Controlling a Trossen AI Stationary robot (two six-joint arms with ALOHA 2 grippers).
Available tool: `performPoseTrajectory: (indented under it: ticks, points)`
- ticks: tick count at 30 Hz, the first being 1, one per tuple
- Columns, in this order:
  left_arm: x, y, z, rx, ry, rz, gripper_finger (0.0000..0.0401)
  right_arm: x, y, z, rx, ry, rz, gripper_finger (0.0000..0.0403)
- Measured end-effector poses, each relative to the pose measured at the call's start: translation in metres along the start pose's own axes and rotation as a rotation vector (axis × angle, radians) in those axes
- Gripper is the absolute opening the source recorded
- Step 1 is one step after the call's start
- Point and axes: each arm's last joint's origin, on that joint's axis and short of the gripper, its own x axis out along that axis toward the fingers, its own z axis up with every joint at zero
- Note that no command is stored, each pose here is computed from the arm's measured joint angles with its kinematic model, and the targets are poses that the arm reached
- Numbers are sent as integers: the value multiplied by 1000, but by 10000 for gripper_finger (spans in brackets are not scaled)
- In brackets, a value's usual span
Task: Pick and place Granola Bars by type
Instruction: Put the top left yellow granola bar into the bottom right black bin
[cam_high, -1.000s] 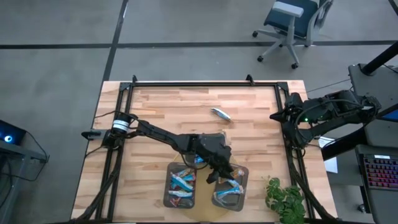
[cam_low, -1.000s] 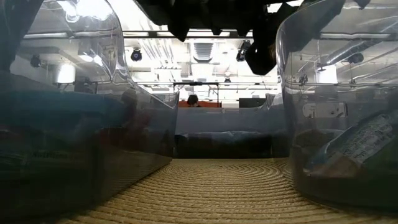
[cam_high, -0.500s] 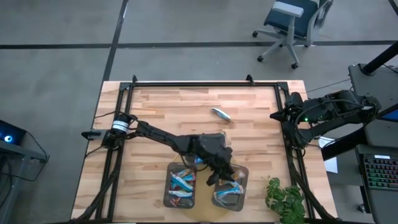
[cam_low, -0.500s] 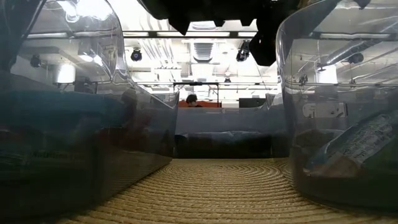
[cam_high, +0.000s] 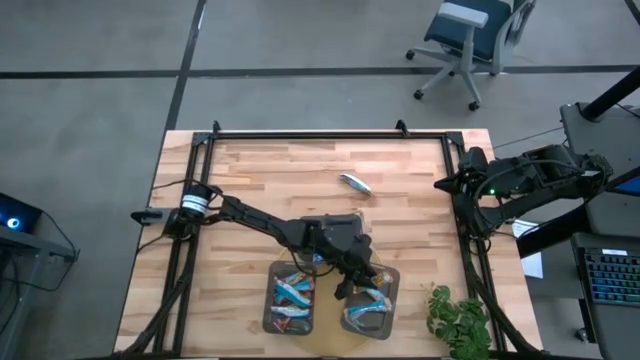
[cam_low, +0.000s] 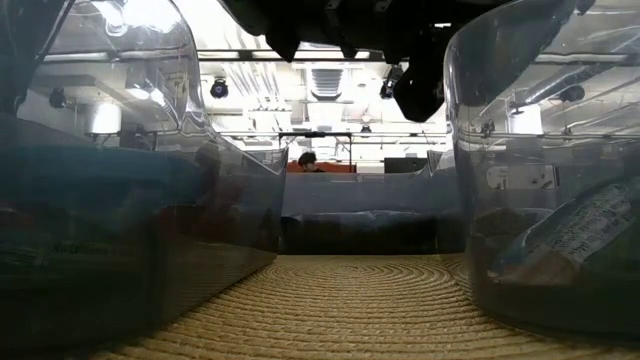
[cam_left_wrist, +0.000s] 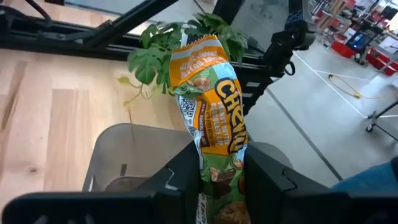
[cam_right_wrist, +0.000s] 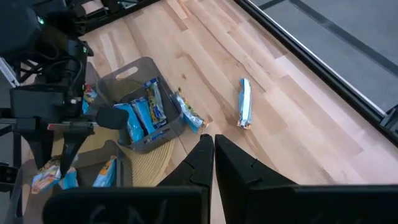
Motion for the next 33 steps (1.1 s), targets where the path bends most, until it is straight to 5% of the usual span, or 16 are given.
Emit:
performPoseTrajectory:
  ticks: [22, 33]
  points:
    - [1, -2, -4, -28, 44, -26, 87, 0, 0, 0, 1, 0, 1, 8]
    - [4, -8, -13, -44, 107, -48, 145, 0, 0, 0, 1, -1, 0, 8]
